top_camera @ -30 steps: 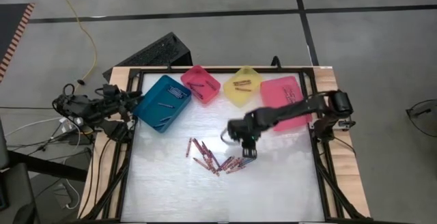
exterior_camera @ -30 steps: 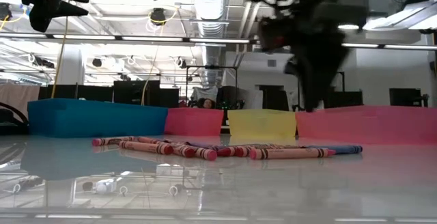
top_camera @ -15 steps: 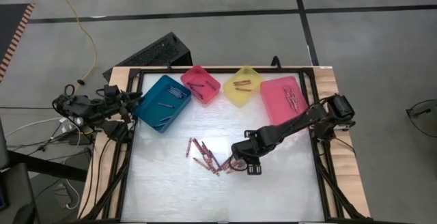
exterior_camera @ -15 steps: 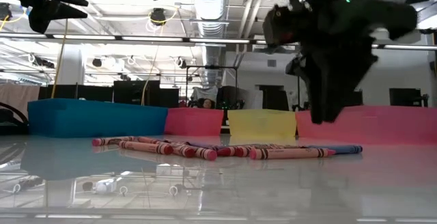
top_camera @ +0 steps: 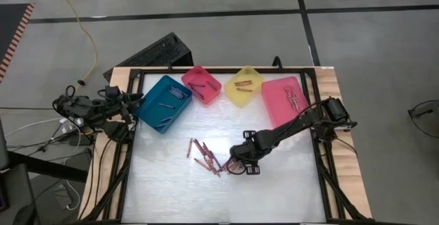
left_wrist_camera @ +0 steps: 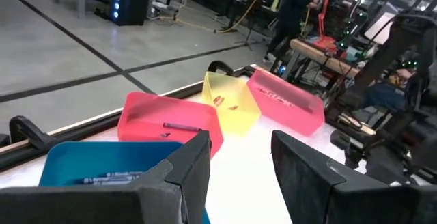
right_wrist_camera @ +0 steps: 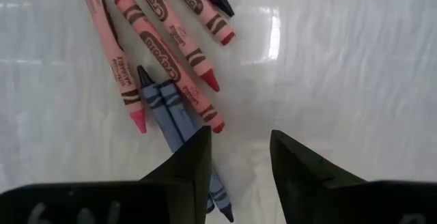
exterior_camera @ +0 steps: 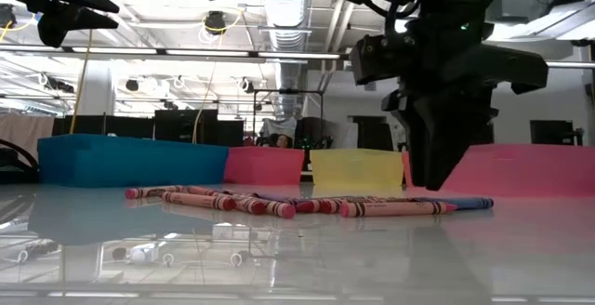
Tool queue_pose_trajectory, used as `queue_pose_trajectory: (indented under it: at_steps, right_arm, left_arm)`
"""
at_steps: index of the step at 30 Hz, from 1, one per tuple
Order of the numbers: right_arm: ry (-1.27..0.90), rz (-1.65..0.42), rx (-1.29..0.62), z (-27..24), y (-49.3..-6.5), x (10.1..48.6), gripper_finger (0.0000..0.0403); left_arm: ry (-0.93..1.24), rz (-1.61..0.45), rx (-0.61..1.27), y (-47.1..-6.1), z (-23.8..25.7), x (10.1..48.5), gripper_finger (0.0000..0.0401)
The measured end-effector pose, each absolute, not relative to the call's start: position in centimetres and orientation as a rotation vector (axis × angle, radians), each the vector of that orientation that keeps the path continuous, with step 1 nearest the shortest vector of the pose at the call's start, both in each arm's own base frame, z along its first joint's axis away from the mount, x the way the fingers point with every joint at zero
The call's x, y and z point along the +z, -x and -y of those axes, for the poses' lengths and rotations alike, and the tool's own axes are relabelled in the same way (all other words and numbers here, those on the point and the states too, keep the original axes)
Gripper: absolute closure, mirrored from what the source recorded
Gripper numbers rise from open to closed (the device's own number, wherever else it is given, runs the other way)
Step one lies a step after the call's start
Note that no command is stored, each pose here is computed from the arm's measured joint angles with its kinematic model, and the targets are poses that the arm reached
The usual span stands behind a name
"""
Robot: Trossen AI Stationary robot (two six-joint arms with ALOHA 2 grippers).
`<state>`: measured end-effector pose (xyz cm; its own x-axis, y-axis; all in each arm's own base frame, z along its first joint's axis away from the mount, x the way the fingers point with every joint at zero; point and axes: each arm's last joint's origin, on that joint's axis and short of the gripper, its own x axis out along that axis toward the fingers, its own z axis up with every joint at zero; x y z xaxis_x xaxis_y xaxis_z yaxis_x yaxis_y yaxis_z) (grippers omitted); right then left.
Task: Sort crayons
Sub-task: Put the blue crayon into the blue bin
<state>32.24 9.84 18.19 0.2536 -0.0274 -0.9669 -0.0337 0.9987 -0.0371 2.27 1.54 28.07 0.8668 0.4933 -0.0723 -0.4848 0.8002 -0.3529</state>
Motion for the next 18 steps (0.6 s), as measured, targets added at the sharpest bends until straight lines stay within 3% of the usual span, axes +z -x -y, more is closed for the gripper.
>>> queue_pose_trajectory:
  at_steps: [18]
  right_arm:
    - [0.043,-1.328,0.011,-10.5,-31.1,16.5,0.0259]
  left_arm:
    - [0.364,0.01,0.53,-2.2,-1.6,27.9,0.0256]
